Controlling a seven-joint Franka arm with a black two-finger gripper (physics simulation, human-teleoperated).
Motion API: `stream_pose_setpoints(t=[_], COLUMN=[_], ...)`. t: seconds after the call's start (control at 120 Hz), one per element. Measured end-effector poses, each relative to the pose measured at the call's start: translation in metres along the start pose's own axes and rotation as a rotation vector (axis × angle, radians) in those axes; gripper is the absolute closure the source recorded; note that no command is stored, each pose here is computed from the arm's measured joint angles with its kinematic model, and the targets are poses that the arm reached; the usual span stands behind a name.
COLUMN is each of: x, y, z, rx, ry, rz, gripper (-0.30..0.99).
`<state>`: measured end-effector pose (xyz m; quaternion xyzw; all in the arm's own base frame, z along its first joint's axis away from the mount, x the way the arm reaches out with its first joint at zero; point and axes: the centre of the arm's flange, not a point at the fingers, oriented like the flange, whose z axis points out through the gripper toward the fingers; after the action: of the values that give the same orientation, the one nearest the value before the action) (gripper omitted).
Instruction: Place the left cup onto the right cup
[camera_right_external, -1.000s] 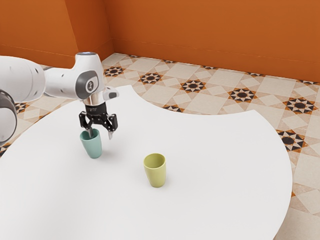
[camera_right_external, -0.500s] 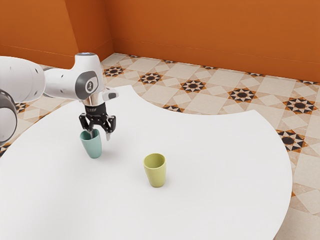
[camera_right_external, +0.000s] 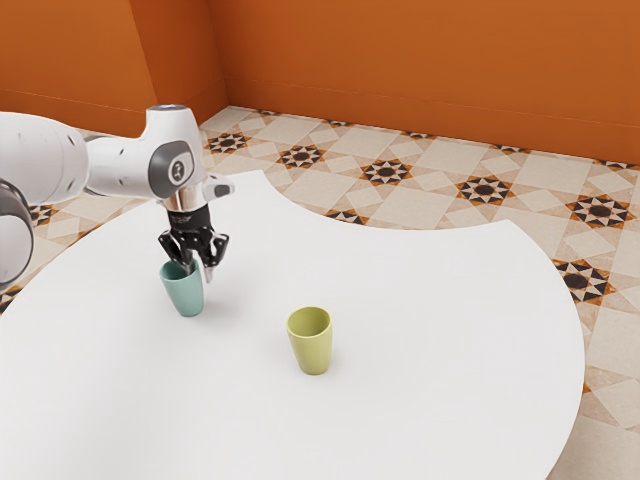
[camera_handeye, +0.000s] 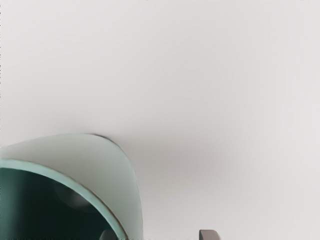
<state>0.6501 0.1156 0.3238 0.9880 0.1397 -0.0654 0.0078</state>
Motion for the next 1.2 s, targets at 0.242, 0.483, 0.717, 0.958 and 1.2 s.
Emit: stream_pose_setpoints(t=[0.242, 0.483, 0.717, 0.958, 1.2], x=[0.000, 0.000, 0.000, -0.001, -0.007], y=[-0.002, -0.004, -0.006, -0.006, 0.002], z=[-0.002, -0.002, -0.002, -0.008, -0.028], rx=[-0.004, -0.002, 0.000, -0.001, 0.001], ry=[0.000, 0.000, 0.001, 0.009, 0.021], rz=[0.001, 0.004, 0.003, 0.004, 0.017], gripper=[0.69, 0.76, 0.77, 0.78, 0.77])
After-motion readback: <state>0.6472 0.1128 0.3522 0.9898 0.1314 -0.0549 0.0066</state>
